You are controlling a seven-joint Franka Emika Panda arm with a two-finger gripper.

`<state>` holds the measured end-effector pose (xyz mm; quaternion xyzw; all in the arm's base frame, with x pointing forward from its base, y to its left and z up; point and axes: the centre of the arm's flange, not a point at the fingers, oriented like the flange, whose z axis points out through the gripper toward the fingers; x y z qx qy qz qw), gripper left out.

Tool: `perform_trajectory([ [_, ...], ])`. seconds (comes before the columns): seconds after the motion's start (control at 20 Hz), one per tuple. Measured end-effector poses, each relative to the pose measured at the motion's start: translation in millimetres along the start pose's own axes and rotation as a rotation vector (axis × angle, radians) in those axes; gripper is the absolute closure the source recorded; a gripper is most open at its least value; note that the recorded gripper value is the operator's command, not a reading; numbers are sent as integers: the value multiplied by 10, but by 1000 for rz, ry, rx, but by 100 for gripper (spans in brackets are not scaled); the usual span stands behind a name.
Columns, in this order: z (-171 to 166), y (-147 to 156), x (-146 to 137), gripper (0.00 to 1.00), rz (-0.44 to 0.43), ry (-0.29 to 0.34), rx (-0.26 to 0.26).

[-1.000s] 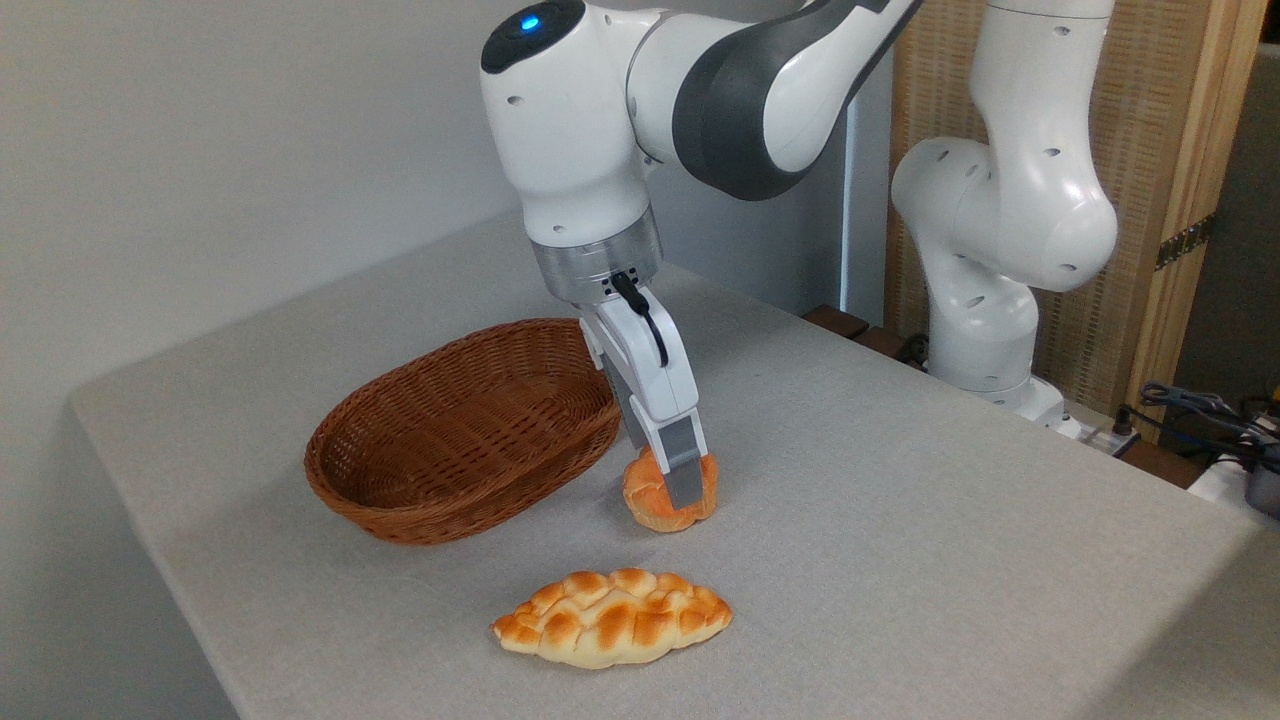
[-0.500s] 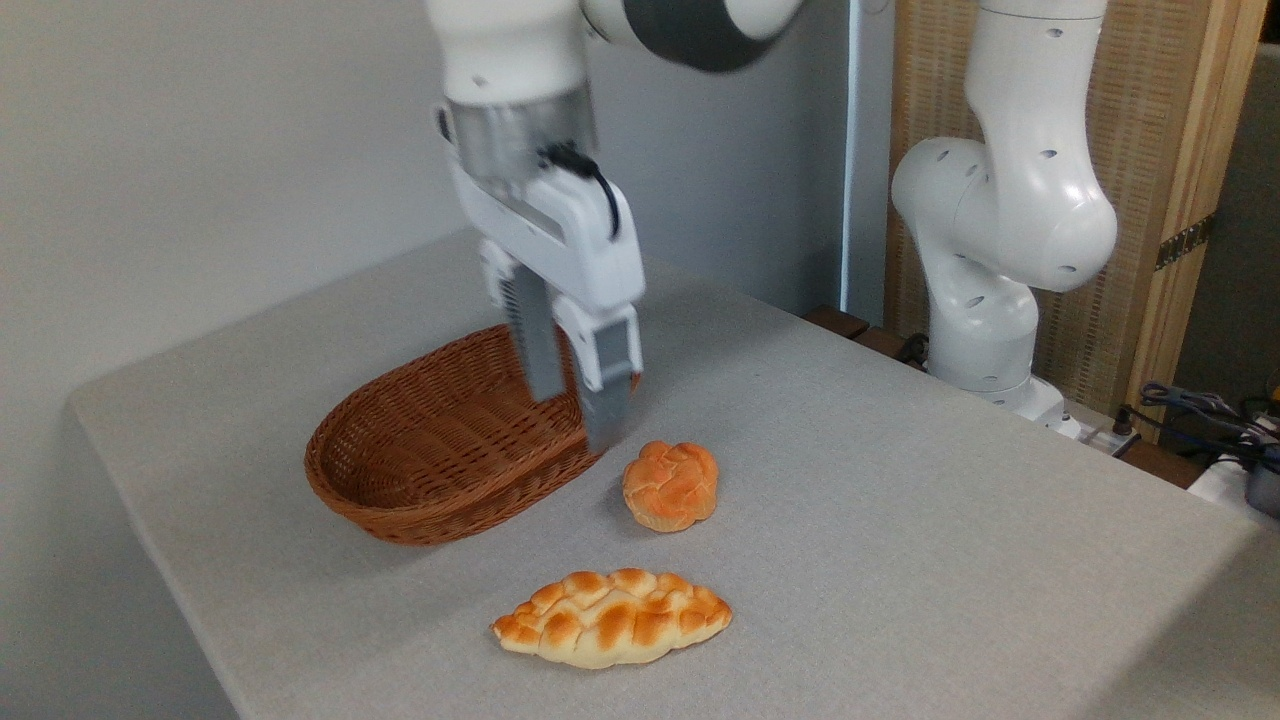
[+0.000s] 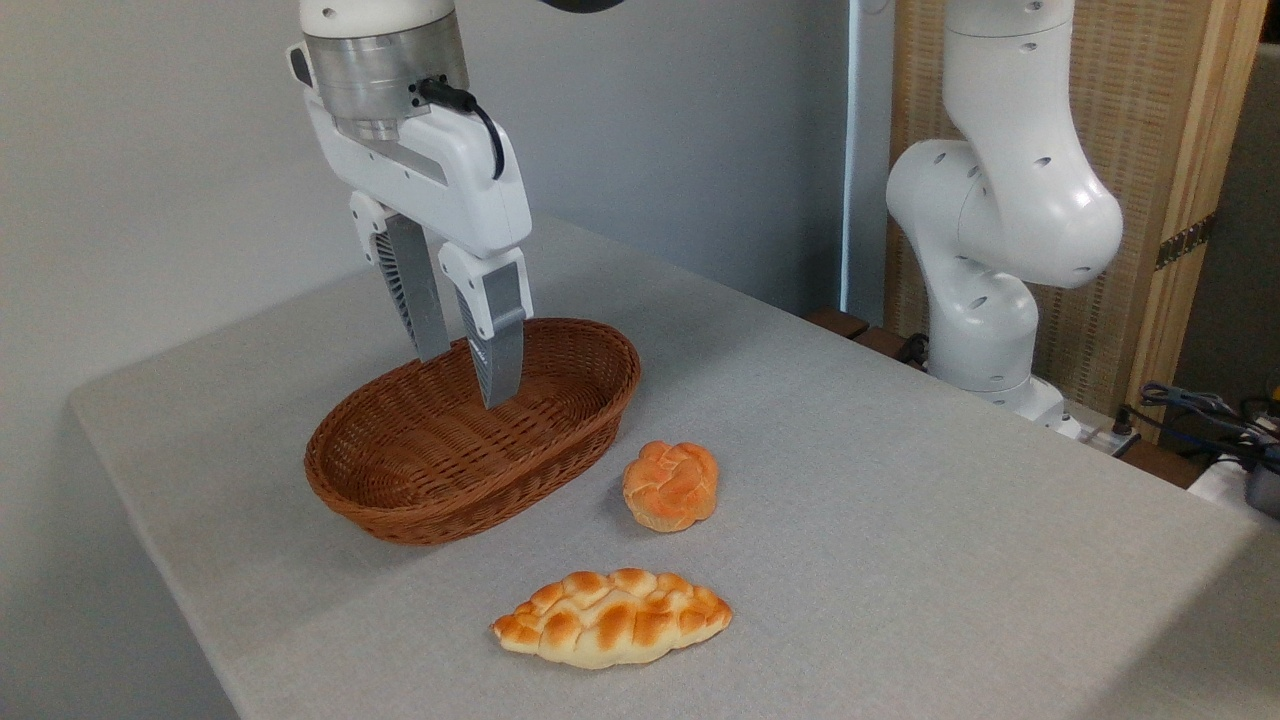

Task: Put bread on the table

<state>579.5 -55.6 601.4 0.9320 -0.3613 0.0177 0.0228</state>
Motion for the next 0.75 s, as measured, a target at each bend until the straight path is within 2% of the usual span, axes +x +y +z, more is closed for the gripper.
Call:
perform_trajectory([
  [0.35, -131, -44, -120, 0, -17, -1, -1],
  [0.75, -78, -44, -128, 0, 6, -11, -9],
])
